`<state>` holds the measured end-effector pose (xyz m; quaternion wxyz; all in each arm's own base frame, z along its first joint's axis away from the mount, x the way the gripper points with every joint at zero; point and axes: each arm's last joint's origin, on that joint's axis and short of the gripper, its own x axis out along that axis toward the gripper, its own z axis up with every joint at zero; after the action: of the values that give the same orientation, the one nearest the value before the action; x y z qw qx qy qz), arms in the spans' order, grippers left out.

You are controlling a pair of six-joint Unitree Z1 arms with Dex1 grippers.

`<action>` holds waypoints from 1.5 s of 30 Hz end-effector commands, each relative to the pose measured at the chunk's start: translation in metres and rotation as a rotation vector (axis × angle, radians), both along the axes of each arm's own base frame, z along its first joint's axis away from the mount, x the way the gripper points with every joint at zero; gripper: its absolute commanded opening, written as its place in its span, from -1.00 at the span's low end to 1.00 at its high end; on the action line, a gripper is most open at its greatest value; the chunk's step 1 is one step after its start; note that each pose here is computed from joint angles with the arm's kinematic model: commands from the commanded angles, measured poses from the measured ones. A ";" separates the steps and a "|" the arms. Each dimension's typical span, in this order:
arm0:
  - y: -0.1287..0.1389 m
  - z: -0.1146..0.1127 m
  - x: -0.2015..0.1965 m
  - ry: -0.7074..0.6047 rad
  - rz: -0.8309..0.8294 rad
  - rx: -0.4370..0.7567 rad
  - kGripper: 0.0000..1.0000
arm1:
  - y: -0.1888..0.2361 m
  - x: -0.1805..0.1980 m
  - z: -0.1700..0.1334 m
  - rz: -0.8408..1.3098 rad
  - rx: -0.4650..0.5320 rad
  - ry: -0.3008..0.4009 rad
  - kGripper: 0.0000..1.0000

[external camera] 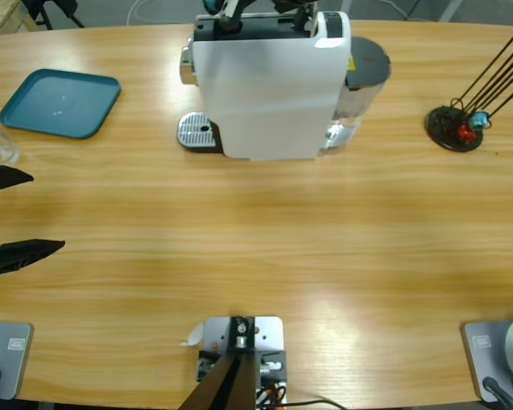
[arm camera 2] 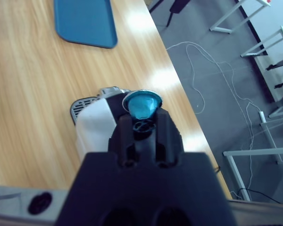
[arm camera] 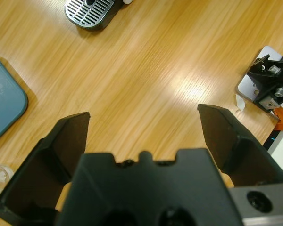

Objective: Pour coffee

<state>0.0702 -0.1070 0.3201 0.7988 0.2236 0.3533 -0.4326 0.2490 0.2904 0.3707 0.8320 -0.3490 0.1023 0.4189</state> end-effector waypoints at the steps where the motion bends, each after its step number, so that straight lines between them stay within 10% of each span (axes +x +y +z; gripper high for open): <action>1: 0.006 -0.010 -0.005 0.013 -0.005 0.002 1.00 | 0.014 0.001 -0.028 0.016 -0.054 0.059 -1.00; 45: 0.009 -0.011 -0.003 -0.038 0.040 -0.002 1.00 | 0.003 0.019 -0.055 -0.028 -0.036 0.158 -1.00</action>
<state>0.0677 -0.1001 0.3148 0.8107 0.2226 0.3403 -0.4213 0.2600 0.2880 0.3490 0.8332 -0.3311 0.1381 0.4207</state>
